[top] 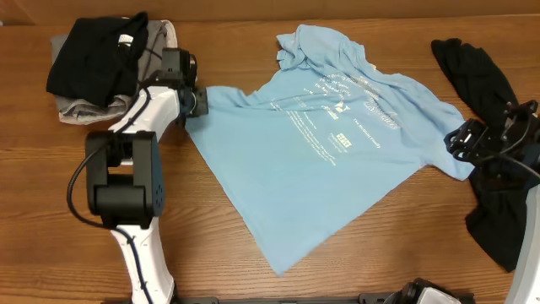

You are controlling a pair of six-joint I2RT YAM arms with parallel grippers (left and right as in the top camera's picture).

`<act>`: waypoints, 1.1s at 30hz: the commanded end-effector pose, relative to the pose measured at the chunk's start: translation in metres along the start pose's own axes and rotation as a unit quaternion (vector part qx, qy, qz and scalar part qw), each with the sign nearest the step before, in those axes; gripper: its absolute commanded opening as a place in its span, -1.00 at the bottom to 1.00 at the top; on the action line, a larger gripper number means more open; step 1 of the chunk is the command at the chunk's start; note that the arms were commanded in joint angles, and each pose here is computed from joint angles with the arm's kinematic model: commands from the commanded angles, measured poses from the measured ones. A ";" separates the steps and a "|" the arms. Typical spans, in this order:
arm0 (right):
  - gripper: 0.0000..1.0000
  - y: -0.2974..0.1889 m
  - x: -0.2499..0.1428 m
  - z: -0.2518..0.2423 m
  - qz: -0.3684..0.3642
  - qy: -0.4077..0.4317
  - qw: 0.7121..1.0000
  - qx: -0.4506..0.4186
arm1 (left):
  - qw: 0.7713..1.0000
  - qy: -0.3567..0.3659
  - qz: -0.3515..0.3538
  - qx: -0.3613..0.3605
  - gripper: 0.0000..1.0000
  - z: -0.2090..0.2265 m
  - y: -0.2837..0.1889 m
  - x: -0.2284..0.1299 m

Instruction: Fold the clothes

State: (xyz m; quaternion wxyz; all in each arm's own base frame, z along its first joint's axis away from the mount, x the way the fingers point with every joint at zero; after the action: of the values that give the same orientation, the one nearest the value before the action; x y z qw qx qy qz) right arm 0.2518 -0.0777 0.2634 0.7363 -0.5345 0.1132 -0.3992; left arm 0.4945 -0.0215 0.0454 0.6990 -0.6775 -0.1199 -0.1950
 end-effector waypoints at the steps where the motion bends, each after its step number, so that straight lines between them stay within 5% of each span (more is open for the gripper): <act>1: 0.80 0.003 0.001 0.002 0.001 -0.004 1.000 0.005 | 0.997 0.016 0.074 0.018 -0.92 0.006 0.067 -0.043; 15: 0.79 0.015 0.011 0.002 0.003 -0.003 1.000 0.004 | 0.996 0.014 0.050 0.071 -0.87 0.051 0.075 0.006; 18: 0.79 0.019 0.014 0.002 0.005 -0.002 1.000 0.003 | 0.994 0.014 0.097 0.058 -0.56 0.052 0.063 -0.002; 20: 0.79 0.021 0.017 0.002 0.002 -0.004 1.000 0.002 | 0.991 0.015 0.127 0.046 -0.09 0.050 0.052 -0.006; 25: 0.80 0.021 0.023 0.004 -0.013 -0.009 1.000 0.007 | 0.987 0.010 0.156 -0.017 0.56 0.036 0.013 0.010; 33: 1.00 0.017 0.023 -0.003 -0.017 -0.008 0.999 -0.026 | 0.992 0.024 0.101 -0.072 1.00 0.007 -0.087 0.069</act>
State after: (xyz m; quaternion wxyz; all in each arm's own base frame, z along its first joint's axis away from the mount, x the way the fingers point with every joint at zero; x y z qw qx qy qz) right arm 0.2742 -0.0908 0.2491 0.7288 -0.5421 0.1134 -0.4027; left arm 0.5054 -0.0020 0.0993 0.6898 -0.7193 0.0162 -0.0809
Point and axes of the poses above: each gripper's point midway between its finger pads, its own y axis out along the fingers, its own z axis along the line the jaws close on, x = y × z, the point moved 5 cm from there along -y, back along the fingers, and after that the axes turned 11 degrees about y, right-handed, at the moved point
